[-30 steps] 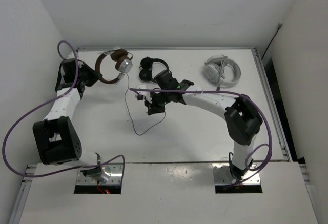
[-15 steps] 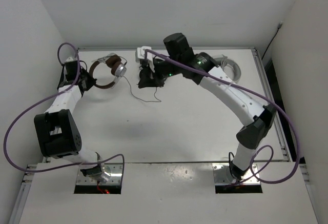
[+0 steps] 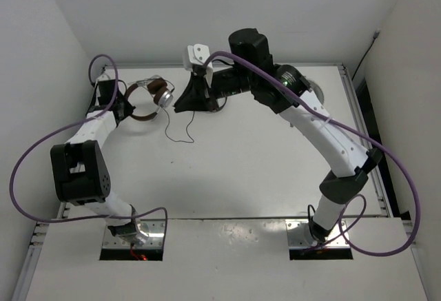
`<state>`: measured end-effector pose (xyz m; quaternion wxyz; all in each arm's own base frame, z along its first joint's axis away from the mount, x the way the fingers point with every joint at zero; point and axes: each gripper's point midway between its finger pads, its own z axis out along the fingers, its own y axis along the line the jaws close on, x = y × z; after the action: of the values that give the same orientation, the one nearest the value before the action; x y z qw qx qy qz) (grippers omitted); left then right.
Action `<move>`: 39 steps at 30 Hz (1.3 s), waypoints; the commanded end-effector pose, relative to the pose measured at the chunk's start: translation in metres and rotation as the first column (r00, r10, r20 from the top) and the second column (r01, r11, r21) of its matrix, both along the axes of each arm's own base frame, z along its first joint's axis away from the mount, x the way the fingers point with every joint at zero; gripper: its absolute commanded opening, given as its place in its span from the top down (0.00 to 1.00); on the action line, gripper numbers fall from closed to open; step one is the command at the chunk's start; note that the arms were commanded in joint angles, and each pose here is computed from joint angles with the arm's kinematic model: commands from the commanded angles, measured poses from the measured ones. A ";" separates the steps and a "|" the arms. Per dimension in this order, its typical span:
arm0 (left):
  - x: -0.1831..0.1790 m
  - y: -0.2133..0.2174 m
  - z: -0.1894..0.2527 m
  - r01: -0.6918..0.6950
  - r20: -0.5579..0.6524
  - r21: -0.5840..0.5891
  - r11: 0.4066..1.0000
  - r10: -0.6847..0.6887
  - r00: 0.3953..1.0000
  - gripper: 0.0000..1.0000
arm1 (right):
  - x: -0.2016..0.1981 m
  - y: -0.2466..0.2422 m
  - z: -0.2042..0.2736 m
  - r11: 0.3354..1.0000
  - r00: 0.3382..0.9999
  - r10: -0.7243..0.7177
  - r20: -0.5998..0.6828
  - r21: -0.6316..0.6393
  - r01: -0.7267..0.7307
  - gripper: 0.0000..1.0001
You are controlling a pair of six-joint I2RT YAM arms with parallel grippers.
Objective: Wrap the headphones
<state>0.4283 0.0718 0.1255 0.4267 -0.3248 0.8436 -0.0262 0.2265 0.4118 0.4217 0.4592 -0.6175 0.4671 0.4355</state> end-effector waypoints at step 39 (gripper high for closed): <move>0.019 -0.108 -0.005 0.276 0.003 -0.089 0.957 -0.277 0.961 1.00 | -0.063 -0.002 0.170 0.914 0.993 0.085 0.082 0.390 -0.111 1.00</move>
<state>0.4358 -0.0367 0.1044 0.3854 -0.1952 0.8959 -0.1034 0.1745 0.4123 0.5681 0.5486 -0.5540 0.3600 0.5124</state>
